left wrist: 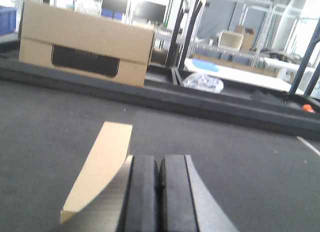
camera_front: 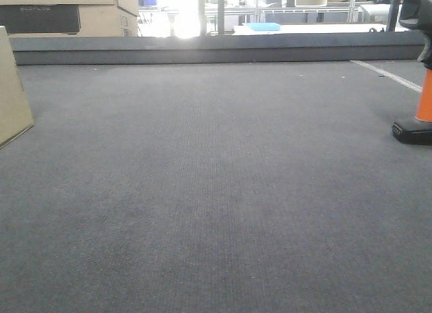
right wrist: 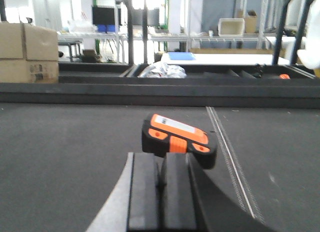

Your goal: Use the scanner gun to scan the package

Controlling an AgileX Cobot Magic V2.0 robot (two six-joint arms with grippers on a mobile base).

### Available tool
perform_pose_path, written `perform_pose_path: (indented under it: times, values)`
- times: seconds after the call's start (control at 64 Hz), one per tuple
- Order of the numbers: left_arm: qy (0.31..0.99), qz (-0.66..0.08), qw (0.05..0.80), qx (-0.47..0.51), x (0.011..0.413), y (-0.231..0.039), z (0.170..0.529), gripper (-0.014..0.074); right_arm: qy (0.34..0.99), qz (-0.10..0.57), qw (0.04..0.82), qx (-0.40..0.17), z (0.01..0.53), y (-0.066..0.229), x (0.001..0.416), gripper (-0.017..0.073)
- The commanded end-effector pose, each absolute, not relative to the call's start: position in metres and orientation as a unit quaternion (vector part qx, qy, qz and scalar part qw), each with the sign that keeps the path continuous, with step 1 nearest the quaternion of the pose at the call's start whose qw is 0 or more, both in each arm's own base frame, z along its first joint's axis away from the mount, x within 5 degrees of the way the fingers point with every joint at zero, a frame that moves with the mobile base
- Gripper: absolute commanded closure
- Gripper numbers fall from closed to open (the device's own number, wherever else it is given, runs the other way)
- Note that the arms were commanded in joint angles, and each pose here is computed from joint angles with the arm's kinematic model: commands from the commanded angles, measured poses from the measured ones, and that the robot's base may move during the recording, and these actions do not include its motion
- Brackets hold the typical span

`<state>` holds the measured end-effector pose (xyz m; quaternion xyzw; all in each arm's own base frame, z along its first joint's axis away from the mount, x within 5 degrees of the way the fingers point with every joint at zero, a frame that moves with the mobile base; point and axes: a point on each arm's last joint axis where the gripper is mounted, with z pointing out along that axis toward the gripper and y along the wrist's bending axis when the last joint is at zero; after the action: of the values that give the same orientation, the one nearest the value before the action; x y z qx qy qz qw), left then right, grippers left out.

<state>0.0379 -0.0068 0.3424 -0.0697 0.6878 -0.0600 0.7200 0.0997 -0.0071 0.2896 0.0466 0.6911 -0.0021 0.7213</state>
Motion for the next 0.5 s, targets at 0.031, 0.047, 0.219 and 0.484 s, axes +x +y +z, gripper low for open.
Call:
perform_pose_path:
  times: [0.031, 0.047, 0.219, 0.484]
  values:
    - [0.674, -0.056, 0.733, -0.069, 0.033, -0.007, 0.344, 0.0704, 0.697, -0.009, 0.715, 0.050, 0.304, -0.007, 0.084, 0.0720]
    - [0.674, -0.056, 0.733, -0.069, 0.033, -0.007, 0.344, 0.0704, 0.695, -0.009, 0.717, 0.050, 0.306, -0.007, 0.081, 0.0720]
    - [0.674, -0.056, 0.733, -0.069, 0.033, -0.007, 0.344, 0.0704, 0.679, -0.011, 0.732, 0.051, 0.316, -0.006, 0.066, 0.0720]
    - [0.674, -0.056, 0.733, -0.069, 0.033, -0.007, 0.344, 0.0704, 0.666, -0.007, 0.744, 0.053, 0.318, -0.006, 0.059, 0.0720]
